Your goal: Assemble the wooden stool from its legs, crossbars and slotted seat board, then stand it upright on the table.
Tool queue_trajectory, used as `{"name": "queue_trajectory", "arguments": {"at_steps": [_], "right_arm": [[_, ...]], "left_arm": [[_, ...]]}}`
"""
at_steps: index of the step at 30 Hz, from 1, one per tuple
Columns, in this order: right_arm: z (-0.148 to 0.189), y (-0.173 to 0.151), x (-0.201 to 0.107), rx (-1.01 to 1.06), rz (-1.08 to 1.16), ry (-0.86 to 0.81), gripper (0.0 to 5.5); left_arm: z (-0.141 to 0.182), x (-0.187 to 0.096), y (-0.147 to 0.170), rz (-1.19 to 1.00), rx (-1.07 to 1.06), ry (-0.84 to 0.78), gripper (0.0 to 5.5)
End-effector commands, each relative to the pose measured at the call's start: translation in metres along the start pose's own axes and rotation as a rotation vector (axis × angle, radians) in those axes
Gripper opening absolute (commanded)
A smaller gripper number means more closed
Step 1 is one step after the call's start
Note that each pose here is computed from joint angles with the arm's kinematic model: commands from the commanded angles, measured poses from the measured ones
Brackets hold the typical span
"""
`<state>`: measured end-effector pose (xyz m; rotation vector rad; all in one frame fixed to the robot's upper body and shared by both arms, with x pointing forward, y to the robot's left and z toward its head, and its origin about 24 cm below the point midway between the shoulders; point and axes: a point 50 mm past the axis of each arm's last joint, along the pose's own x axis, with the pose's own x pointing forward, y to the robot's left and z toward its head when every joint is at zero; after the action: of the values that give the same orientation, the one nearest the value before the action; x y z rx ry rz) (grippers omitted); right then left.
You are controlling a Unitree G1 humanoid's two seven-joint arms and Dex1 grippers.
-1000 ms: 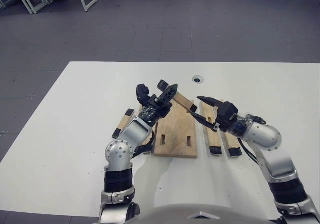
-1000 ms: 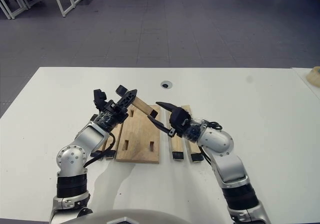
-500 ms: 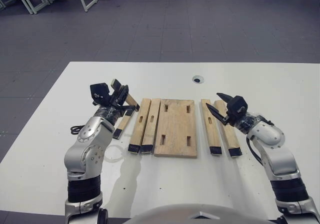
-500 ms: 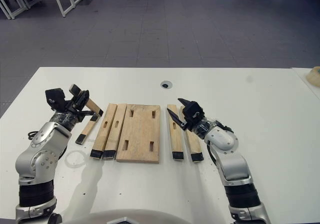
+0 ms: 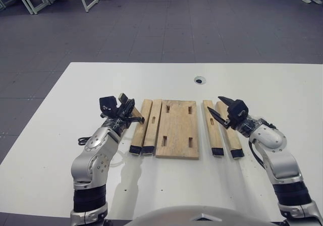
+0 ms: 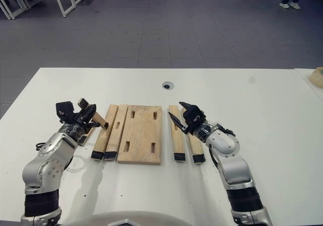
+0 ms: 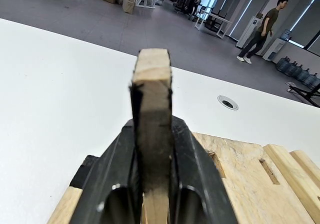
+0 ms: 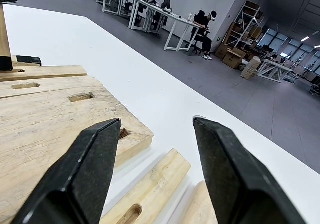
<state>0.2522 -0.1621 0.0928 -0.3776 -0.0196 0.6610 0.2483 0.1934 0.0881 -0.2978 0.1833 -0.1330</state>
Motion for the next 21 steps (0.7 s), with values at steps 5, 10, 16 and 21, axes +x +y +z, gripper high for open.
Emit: {"name": "queue_trajectory", "arguments": {"at_steps": [5,10,16,21], "right_arm": [[0.001,0.000,0.000,-0.025,0.003,0.001,2.65],[0.001,0.000,-0.001,-0.030,0.000,0.001,2.65],[0.002,0.000,0.000,-0.032,-0.003,-0.002,2.65],[0.002,0.000,0.000,-0.036,-0.006,-0.004,2.65]], "left_arm": [[0.000,0.011,0.001,0.010,0.060,-0.005,0.41],[-0.014,0.013,0.004,0.017,0.055,0.045,0.41],[-0.024,0.005,0.009,0.112,0.241,0.104,0.41],[-0.048,-0.011,-0.003,0.173,0.220,0.160,0.41]]}}
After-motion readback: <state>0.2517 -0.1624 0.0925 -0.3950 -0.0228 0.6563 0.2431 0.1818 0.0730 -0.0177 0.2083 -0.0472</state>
